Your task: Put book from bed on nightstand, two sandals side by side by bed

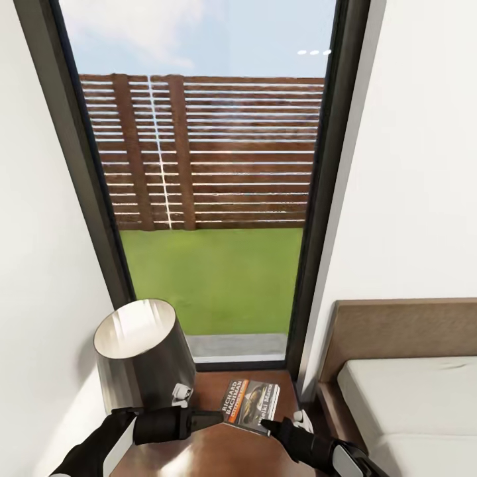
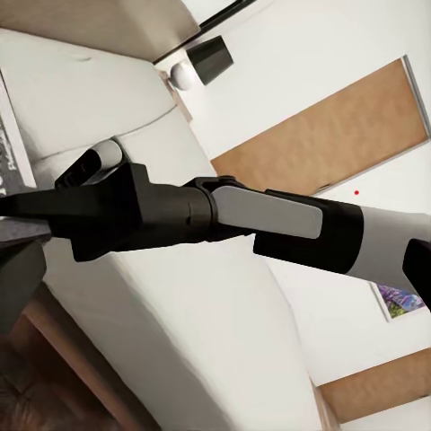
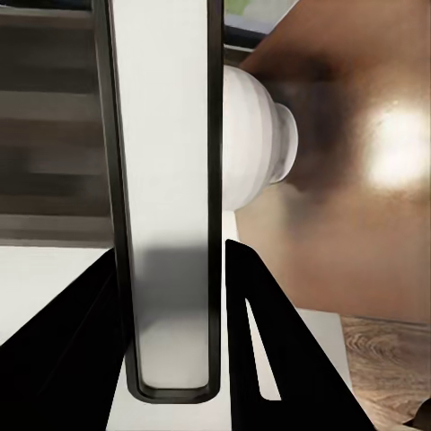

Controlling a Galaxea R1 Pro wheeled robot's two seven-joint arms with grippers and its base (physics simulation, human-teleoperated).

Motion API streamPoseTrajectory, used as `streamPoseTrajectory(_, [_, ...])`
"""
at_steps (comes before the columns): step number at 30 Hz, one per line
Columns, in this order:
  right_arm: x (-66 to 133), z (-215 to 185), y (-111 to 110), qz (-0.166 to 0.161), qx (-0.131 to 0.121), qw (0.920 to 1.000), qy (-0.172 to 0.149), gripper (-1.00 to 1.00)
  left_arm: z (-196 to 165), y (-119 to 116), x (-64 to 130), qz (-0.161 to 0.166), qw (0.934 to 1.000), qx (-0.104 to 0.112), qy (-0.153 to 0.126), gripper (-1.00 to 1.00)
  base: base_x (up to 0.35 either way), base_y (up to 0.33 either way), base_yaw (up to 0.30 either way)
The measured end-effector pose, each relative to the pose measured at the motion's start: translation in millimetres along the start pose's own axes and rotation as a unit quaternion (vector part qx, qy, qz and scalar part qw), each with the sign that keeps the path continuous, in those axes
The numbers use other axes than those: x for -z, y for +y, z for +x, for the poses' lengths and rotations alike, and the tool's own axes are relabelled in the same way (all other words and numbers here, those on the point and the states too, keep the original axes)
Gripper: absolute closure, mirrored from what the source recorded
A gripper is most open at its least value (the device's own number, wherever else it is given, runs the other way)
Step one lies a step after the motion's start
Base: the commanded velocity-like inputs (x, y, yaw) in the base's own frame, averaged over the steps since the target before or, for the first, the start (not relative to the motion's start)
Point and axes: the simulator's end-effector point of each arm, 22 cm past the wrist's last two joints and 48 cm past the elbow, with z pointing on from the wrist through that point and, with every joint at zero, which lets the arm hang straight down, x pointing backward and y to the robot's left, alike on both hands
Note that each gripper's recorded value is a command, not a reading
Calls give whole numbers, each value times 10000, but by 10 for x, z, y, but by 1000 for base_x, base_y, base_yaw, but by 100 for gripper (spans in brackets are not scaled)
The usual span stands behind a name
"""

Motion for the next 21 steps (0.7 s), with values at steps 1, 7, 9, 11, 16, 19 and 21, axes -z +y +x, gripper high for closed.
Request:
streamPoseTrajectory(1, [-8,2,-12,-3,0,10000,-2,100,8,14,0,0,10000,0,0,-100,0,0,0])
streamPoseTrajectory(7, [-51,17,-95,-8,2,10000,-3,100,59,95,-8,5,10000,0,5,-100,0,0,0])
streamPoseTrajectory(9, [-65,22,-124,-8,2,10000,-2,100,78,122,-11,7,10000,0,7,-100,0,0,0])
streamPoseTrajectory(11, [-78,27,-154,-8,2,10000,-3,100,93,151,-13,5,10000,-2,7,-100,0,0,0])
streamPoseTrajectory(16, [-112,40,-230,-6,5,10000,-4,100,133,223,-15,3,10000,-5,6,-100,0,0,0])
streamPoseTrajectory(19, [-133,49,-277,-2,7,10000,-1,100,159,266,-16,2,10000,-5,6,-100,0,0,0])
streamPoseTrajectory(21, [-148,55,-308,-2,3,10000,-3,100,178,296,-15,1,10000,-3,2,-100,0,0,0])
